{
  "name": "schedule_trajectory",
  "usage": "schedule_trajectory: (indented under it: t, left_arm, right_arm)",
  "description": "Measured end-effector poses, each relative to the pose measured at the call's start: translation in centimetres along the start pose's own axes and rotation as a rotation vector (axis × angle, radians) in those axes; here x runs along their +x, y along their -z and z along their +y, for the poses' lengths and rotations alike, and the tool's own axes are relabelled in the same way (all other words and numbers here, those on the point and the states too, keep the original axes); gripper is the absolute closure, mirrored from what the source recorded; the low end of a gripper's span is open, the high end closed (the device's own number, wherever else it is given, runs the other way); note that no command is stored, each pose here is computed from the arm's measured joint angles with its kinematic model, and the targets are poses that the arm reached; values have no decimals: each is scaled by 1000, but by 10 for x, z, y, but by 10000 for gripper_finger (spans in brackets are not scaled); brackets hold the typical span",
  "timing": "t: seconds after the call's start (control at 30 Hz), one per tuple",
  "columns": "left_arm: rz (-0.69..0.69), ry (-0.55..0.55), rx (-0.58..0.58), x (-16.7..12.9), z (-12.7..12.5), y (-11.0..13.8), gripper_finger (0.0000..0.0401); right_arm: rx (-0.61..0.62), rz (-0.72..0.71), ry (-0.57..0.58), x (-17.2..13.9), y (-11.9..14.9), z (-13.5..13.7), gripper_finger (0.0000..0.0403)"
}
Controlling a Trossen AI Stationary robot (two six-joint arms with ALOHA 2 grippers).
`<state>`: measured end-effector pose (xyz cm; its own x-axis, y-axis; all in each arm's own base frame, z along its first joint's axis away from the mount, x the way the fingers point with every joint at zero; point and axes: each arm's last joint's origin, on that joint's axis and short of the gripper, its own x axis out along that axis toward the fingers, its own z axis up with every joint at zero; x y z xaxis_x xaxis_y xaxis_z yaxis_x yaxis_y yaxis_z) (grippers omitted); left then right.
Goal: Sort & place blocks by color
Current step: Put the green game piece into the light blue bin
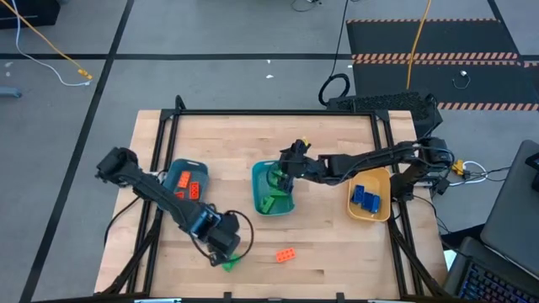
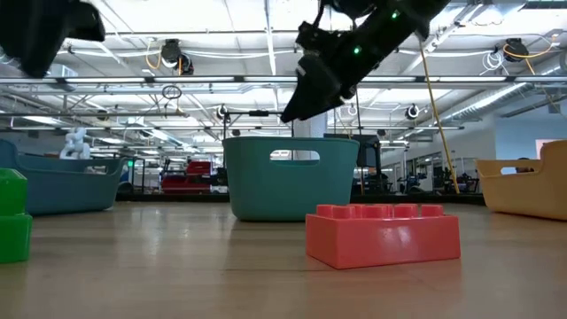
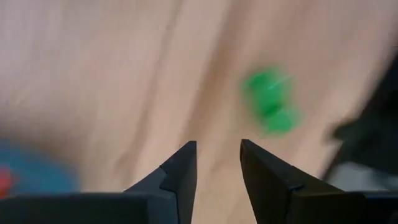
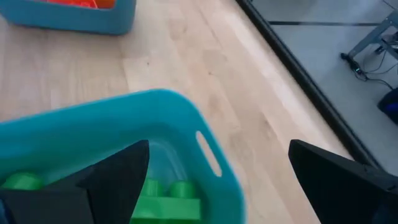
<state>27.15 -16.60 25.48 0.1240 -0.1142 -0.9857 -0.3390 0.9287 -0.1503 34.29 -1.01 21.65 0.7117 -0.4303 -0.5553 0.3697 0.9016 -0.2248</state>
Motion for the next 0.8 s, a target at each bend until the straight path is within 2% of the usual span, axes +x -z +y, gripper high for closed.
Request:
schedule_trajectory:
  t: [0.03, 0.2, 0.3, 0.53, 0.63, 0.8]
  left_arm:
    - [30, -34, -2, 5, 0, 0, 277]
    - [10, 6, -10, 19, -12, -8, 275]
    - [-40, 75, 19, 24, -23, -11, 259]
    - [-41, 104, -131, 27, -27, -12, 165]
    - [-40, 107, -161, 27, -29, -11, 122]
    - [-30, 34, -241, 45, -32, -8, 73]
  right_arm:
    - [0, -4, 1, -5, -2, -2, 26]
    - [2, -68, -3, -34, -16, -15, 26]
    - [-4, -107, 1, -50, -18, -23, 26]
    - [-24, -181, 143, -82, -13, -47, 26]
    - [10, -250, 161, -92, -9, -56, 26]
    - [62, -352, 174, -107, -1, -66, 26]
